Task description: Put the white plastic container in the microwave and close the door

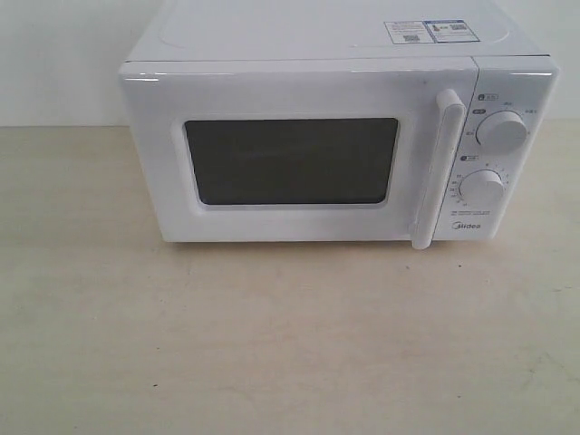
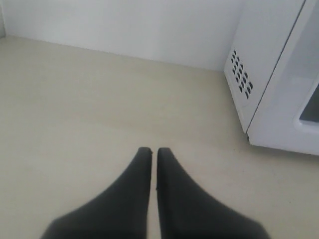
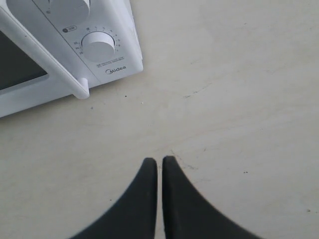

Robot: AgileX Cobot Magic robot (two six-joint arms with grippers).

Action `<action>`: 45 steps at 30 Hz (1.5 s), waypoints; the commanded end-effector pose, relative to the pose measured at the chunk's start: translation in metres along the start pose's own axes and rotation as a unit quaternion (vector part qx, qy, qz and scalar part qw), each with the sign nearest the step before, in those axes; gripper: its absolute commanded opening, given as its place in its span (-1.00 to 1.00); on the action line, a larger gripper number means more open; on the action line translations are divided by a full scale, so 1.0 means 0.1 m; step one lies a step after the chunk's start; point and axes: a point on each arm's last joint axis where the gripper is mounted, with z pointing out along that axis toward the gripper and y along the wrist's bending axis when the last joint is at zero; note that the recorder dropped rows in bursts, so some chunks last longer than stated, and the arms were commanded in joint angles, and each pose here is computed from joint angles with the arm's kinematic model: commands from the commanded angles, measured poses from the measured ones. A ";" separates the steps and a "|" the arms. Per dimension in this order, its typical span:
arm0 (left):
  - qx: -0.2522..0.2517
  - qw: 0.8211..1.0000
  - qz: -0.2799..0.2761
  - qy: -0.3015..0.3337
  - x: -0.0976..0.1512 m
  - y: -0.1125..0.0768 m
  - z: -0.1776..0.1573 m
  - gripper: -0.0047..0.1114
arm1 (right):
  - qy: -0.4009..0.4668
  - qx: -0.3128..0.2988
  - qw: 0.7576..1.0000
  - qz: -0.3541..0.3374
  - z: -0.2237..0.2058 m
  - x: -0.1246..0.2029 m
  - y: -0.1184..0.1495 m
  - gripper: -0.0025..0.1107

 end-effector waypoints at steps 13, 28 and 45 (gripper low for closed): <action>0.005 0.999 0.041 -0.013 -0.01 -0.01 0.00 -0.84 | -0.007 0.002 1.000 -0.006 0.00 0.00 -0.02 -0.96; 0.005 0.999 0.041 -0.013 -0.01 -0.01 0.00 -0.84 | -0.383 -0.218 0.898 -0.018 -0.26 0.06 0.05 -0.96; 0.005 0.999 0.041 -0.013 -0.01 -0.01 0.00 -0.84 | -0.349 -0.154 0.924 0.036 0.27 0.56 -0.15 -0.96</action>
